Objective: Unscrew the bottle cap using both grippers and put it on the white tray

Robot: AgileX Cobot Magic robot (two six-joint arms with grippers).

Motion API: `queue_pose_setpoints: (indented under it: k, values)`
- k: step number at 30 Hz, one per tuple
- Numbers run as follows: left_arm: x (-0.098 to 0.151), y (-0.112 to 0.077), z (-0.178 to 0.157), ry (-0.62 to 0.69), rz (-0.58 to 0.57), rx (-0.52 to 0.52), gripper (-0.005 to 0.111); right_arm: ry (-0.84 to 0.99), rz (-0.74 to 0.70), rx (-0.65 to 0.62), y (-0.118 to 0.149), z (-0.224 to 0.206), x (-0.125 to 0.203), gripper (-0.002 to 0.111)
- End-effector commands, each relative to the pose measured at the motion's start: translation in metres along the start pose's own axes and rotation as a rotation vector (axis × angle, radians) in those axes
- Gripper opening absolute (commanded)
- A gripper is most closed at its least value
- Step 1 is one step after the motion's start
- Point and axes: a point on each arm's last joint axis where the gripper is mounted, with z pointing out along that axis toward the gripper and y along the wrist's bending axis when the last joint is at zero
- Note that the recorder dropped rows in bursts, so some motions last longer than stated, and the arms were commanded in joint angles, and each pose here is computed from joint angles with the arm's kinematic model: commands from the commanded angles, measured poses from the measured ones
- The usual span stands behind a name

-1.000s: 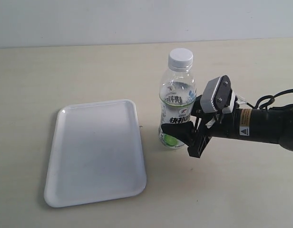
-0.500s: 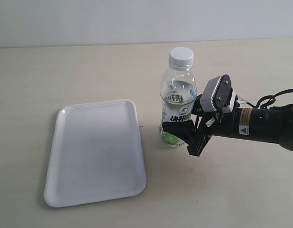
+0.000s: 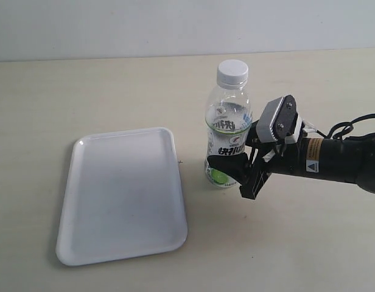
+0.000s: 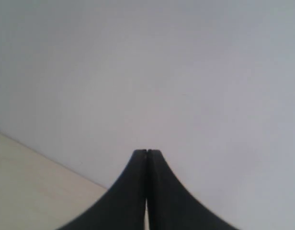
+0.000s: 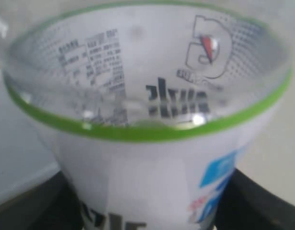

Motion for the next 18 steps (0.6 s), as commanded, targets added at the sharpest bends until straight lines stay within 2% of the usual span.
queue_pose_setpoints:
  k: [1,6,11,14,18]
  values:
    - [-0.017,-0.016,0.012,0.041,0.066,0.052,0.000,0.035,-0.016,0.016,-0.002,0.001,0.003,0.000]
    - [-0.031,-0.045,0.039,0.182,0.161,0.197,0.000,0.029,-0.031,0.006,-0.001,0.000,0.000,0.000]
    - [-0.031,-0.082,0.079,0.343,0.274,0.346,0.000,0.039,-0.041,-0.006,0.000,-0.001,-0.001,0.000]
    - [-0.023,-0.102,0.109,0.449,0.419,0.376,0.000,0.042,-0.020,-0.009,0.000,-0.001,-0.001,0.000]
    - [-0.014,-0.120,0.149,0.561,0.658,0.311,0.000,0.042,-0.021,-0.011,0.000,-0.001,-0.001,0.000]
